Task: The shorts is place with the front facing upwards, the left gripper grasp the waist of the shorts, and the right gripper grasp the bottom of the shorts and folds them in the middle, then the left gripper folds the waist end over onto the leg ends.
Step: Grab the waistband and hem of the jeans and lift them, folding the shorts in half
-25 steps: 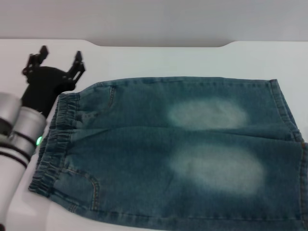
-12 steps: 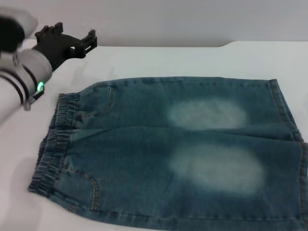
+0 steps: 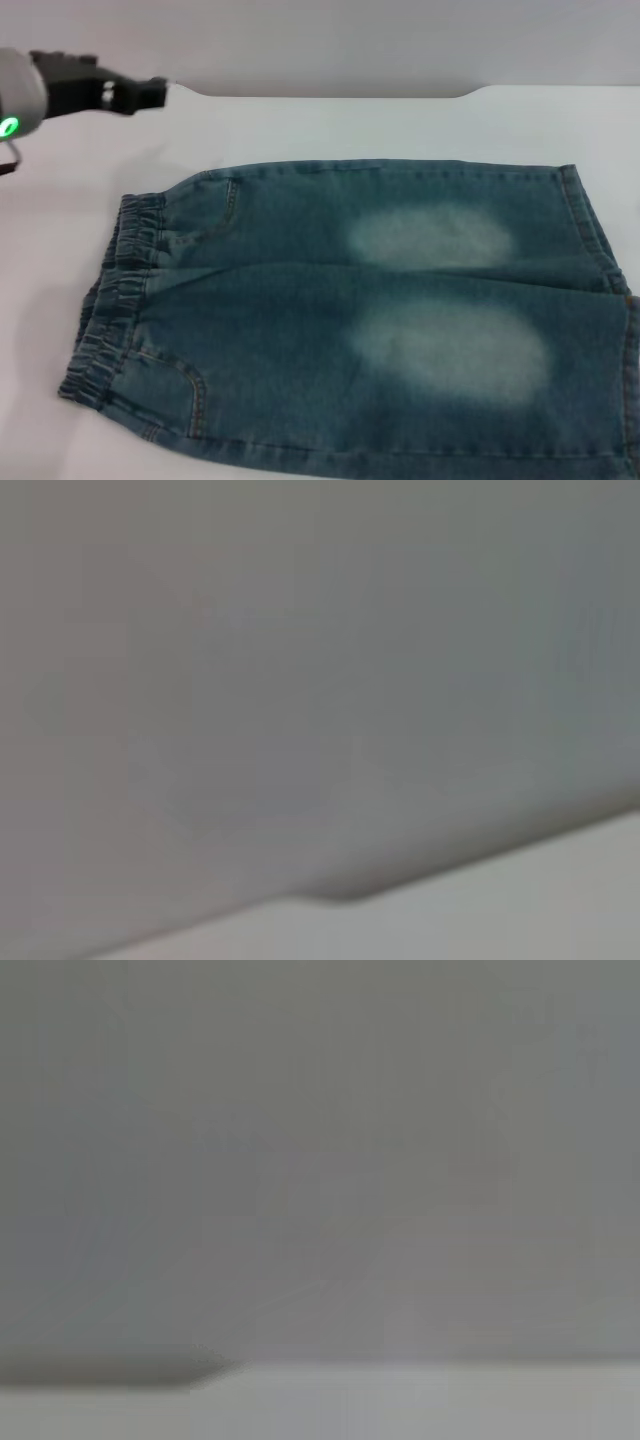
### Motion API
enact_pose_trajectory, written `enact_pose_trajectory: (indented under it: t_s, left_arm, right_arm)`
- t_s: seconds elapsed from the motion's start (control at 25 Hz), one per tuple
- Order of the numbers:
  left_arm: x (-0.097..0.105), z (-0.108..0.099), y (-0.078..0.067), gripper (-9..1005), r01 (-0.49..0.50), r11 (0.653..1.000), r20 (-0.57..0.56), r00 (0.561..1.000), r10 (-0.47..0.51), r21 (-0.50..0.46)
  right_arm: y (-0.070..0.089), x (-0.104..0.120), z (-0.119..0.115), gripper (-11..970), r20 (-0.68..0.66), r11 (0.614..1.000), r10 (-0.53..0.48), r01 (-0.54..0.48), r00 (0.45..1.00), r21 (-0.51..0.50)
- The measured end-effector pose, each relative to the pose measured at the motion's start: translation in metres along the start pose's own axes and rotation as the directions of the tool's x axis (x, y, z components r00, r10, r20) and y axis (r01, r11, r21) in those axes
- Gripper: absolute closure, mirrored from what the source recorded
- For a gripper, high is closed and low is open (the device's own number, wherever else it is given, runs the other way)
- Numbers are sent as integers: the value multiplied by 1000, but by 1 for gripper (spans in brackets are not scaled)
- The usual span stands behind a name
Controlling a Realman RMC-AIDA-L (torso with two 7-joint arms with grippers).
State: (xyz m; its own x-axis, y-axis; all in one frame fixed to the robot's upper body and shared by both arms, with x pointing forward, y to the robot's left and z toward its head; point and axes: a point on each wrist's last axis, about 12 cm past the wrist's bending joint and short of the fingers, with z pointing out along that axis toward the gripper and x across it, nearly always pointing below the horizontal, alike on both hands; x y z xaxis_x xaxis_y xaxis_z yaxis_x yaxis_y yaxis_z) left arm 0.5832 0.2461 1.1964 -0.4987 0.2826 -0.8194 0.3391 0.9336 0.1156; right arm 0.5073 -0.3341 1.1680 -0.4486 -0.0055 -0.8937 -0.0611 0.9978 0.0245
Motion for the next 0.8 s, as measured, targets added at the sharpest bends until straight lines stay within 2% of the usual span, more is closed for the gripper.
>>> enact_pose_trajectory:
  t_s: [0.2,0.44,0.64,0.76,0.8]
  left_arm:
    - [-1,-3,2,157,-60,998,-162,985,57,-14]
    - [2,-11,3,158,-53,999,-324,945,53,11]
    - [9,-19,-2,159,-59,998,-482,873,68,33]
    - [12,-21,-5,160,-60,997,-545,836,71,38]
    - [12,-21,-5,160,-60,997,-545,836,71,38]
  right_arm:
    - [-2,-9,-5,344,-171,1000,-31,30,985,-10]
    - [-7,-18,-18,345,-306,997,-68,71,950,0]
    - [-13,-24,-32,345,-390,996,-67,84,919,26]
    - [-20,-23,-38,344,-418,997,-38,62,908,44]
    - [-21,-22,-38,344,-422,997,-30,55,906,47]
